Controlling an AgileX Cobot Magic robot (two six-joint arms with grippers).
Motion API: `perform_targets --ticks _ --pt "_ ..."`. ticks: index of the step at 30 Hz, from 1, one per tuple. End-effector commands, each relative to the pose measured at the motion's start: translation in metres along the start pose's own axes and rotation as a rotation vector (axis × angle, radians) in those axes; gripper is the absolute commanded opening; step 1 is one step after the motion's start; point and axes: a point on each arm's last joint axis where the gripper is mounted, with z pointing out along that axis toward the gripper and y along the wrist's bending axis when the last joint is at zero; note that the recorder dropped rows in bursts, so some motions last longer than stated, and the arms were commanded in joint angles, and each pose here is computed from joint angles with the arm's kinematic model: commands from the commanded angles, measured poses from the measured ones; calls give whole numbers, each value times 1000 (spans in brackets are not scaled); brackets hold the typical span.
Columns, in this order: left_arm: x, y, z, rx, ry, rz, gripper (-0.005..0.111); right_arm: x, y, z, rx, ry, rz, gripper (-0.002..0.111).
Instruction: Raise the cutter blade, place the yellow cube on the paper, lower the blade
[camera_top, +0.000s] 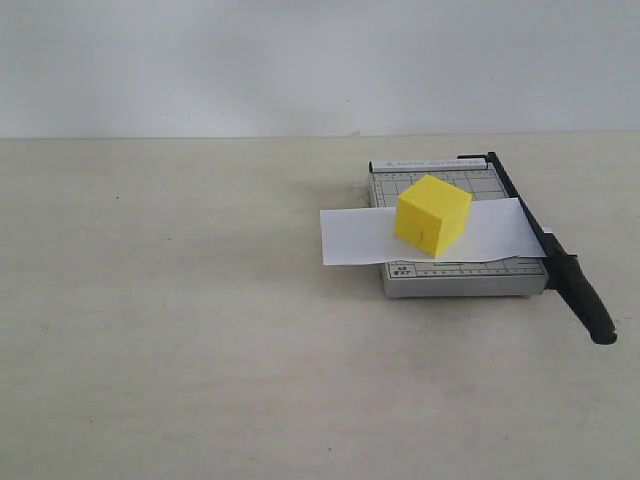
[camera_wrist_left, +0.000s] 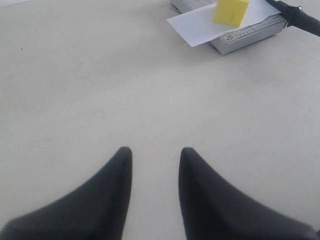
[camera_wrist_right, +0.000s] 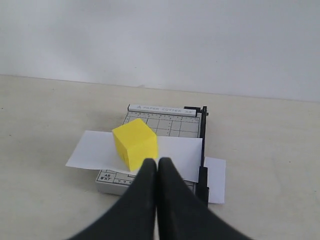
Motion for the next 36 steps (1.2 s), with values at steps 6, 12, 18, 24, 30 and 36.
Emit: perform_targets --ticks 6,12,18,24,30,36 --pt "7 5 -15 -31 63 38 31 5 1 -1 -14 32 -63 0" --pt "31 18 -60 -226 7 -7 31 20 1 -18 -18 -9 -22 0" --pt "50 12 -83 -279 -136 -103 31 51 2 -32 -46 -20 45 0" --pt "50 12 -83 -275 -138 -104 31 51 2 -33 -48 -32 77 0" --pt "50 12 -83 -275 -138 -106 31 46 2 -33 -48 -84 82 0" --pt "50 12 -83 -275 -138 -106 31 37 2 -34 -47 -185 84 0"
